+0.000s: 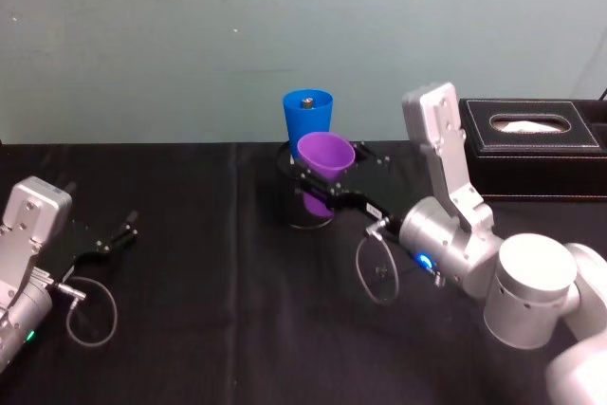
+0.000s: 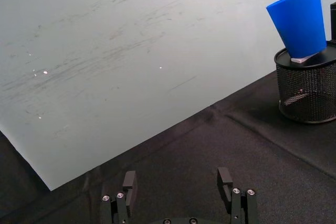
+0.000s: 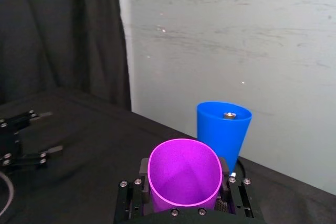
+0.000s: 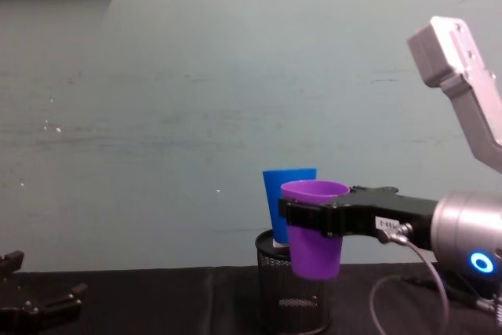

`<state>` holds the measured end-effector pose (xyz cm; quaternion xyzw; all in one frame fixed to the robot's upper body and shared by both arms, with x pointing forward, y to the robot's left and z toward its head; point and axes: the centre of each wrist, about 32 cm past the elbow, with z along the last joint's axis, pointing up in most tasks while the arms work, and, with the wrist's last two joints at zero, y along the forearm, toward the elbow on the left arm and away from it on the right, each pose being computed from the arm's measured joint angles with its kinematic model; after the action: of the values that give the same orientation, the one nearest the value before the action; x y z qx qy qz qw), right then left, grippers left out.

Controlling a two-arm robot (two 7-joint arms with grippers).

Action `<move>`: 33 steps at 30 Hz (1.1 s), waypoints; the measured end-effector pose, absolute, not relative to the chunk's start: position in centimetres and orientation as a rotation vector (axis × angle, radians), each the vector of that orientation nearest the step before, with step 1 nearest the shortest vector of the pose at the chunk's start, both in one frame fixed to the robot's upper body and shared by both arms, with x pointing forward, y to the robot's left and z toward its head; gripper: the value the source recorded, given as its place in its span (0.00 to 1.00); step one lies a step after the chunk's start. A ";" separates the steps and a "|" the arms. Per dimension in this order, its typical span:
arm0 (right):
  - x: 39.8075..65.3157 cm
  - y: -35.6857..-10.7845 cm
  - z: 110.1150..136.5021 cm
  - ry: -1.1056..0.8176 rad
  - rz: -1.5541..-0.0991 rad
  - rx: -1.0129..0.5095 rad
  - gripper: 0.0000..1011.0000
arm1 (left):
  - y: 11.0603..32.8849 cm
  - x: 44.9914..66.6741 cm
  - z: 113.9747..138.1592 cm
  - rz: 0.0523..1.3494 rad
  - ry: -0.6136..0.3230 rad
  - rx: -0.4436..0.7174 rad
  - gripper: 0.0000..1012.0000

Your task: Pick up one cup with a gripper and tap it against the other cup.

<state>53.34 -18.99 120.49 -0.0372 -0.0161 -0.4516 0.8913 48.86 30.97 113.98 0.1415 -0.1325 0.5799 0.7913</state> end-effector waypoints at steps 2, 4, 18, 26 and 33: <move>52.9 -19.1 120.2 -0.036 -0.928 -0.075 0.72 | 31.0 48.9 114.0 1.248 -0.285 0.304 0.99; 52.2 -19.4 119.7 -0.044 -0.916 -0.068 0.72 | 31.0 48.9 114.0 1.248 -0.285 0.304 0.99; 49.0 -20.4 114.2 -0.142 -0.901 -0.019 0.72 | 31.0 48.9 114.0 1.248 -0.285 0.304 0.99; 48.2 -20.4 112.0 -0.137 -0.901 -0.028 0.72 | 31.0 48.9 114.0 1.248 -0.285 0.304 0.99; 47.8 -20.3 110.9 -0.137 -0.900 -0.046 0.72 | 31.0 48.9 114.0 1.248 -0.285 0.304 0.99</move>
<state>47.77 -20.31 110.93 -0.0222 -0.0661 -0.4344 0.8980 48.86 30.97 113.98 0.1415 -0.1325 0.5799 0.7913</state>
